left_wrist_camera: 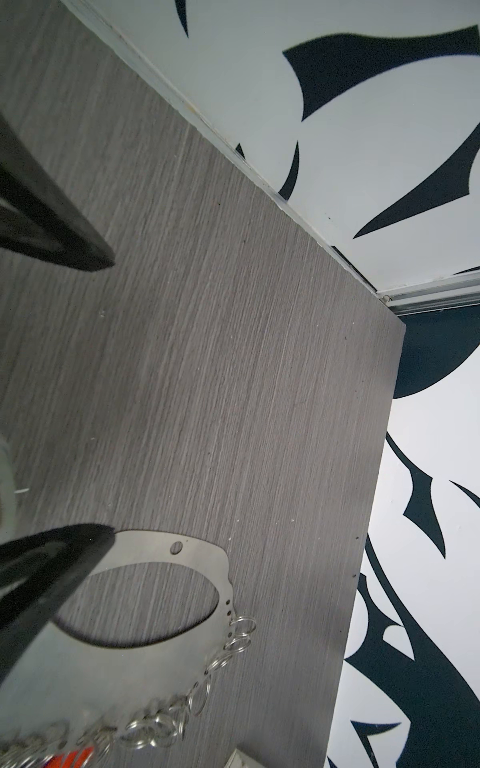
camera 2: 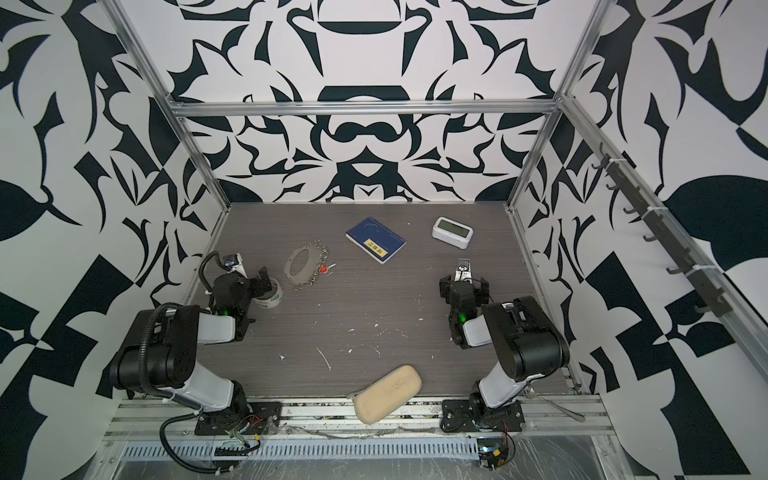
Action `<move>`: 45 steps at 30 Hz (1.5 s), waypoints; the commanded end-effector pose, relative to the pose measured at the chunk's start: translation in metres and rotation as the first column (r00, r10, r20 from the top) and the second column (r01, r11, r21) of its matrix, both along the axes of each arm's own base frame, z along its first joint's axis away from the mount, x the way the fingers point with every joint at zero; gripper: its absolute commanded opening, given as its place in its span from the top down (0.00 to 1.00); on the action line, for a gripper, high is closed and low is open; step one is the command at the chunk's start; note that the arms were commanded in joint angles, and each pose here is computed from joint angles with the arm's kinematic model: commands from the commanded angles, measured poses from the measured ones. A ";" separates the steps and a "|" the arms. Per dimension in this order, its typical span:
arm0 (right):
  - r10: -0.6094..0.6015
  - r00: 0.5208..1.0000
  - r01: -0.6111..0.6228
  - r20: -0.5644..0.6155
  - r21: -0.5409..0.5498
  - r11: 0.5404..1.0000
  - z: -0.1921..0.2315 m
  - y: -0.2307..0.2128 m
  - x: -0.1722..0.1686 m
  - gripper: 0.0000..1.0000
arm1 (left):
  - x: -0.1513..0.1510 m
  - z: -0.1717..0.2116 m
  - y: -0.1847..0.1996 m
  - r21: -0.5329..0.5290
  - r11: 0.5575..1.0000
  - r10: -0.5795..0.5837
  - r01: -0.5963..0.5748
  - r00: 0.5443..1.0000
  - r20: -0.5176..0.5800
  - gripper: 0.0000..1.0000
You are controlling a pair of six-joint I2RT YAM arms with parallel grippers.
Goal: Remove the keys from the keyring
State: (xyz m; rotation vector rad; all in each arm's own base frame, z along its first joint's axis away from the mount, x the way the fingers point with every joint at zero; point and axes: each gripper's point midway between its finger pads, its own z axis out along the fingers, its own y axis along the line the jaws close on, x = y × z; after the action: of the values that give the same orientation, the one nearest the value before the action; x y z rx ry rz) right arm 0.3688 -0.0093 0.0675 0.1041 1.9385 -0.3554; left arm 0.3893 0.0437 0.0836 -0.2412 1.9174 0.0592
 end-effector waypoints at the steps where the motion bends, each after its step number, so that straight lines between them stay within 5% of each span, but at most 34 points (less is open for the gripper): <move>1: -0.010 0.997 0.008 0.075 0.023 1.000 0.022 0.000 0.009 0.00 | 0.001 0.008 0.000 -0.010 1.000 0.003 -0.003 0.999 0.039 0.01; 13: 0.024 0.999 -0.025 0.032 0.034 0.999 0.072 0.005 0.004 0.04 | -0.007 0.092 -0.003 0.006 1.000 -0.004 0.003 0.995 0.098 0.01; 20: 0.069 0.996 -0.062 -0.052 0.138 0.988 0.114 0.018 -0.006 0.09 | 0.005 0.123 -0.026 0.024 0.997 -0.064 0.067 0.993 -0.101 0.00; 24: 0.209 0.968 -0.164 -0.137 0.279 0.946 0.115 0.048 -0.014 0.14 | 0.007 0.125 -0.065 -0.006 0.988 -0.150 0.152 0.964 -0.221 0.01; 29: 0.313 0.935 -0.221 -0.166 0.415 0.882 0.110 0.074 -0.022 0.14 | 0.015 0.089 -0.123 -0.165 0.949 -0.311 0.268 0.881 -0.357 0.01; 32: 0.326 0.929 -0.223 -0.175 0.437 0.871 0.108 0.078 -0.023 0.14 | 0.024 0.068 -0.137 -0.247 0.939 -0.330 0.240 0.830 -0.450 0.06; 45: 0.366 0.898 -0.222 -0.246 0.463 0.858 0.091 0.090 -0.022 0.14 | 0.061 -0.001 -0.162 -0.292 0.935 -0.352 0.203 0.640 -0.683 0.10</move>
State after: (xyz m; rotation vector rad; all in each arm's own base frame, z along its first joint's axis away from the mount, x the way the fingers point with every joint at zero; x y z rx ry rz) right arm 0.3389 0.0730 0.1384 0.0318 2.3379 0.2459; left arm 0.4642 -0.1130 0.0944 -0.0364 2.6487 -0.2559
